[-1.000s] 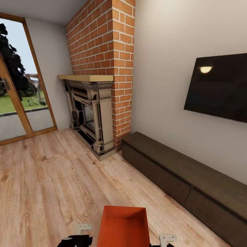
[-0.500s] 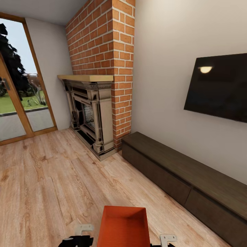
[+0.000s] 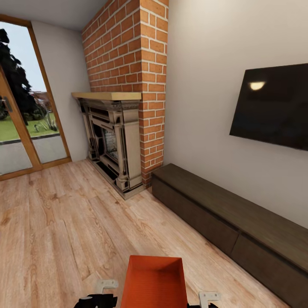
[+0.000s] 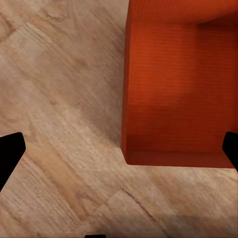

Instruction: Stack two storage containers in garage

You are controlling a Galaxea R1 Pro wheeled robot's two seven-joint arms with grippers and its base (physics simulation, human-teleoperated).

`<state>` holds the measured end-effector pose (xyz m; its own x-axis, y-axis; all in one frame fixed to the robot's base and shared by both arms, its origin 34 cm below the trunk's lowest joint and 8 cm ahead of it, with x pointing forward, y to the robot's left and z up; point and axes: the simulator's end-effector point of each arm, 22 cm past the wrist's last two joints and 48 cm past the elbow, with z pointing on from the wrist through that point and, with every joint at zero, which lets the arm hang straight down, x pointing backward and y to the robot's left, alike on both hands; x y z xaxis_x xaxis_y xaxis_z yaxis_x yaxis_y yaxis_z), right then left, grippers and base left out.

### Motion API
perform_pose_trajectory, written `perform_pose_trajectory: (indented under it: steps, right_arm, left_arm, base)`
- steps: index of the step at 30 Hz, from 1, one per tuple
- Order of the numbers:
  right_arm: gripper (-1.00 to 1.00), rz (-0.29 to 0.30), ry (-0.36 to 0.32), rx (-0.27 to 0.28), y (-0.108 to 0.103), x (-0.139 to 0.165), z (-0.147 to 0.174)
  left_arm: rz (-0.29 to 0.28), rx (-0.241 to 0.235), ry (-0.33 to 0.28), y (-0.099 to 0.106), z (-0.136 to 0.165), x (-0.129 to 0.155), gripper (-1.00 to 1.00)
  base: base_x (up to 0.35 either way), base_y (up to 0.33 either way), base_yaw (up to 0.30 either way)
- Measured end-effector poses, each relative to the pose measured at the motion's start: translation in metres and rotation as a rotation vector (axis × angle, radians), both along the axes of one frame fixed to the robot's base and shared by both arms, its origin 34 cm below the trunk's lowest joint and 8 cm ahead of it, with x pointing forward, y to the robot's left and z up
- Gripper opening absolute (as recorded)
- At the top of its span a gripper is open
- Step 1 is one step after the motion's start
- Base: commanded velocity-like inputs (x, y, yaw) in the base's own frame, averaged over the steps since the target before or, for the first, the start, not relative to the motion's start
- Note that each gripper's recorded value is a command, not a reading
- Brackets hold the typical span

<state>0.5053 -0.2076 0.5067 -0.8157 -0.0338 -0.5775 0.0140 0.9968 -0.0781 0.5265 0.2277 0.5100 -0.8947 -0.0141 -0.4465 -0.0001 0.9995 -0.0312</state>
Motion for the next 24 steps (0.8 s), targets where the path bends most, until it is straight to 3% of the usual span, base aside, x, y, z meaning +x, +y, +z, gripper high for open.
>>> perform_pose_trajectory:
  steps: [8, 24]
  right_arm:
    - [1.0, -0.083, -0.029, -0.096, -0.018, 0.007, -0.003]
    - [1.0, -0.076, -0.011, -0.092, -0.016, 0.0, -0.04]
  left_arm:
    - [-0.001, -0.001, -0.001, 0.0, -0.014, -0.001, 1.0]
    - [0.0, -0.004, 0.007, -0.001, -0.049, -0.004, 1.0]
  base:
    - [0.0, 0.0, 0.0]
    - [0.0, 0.0, 0.0]
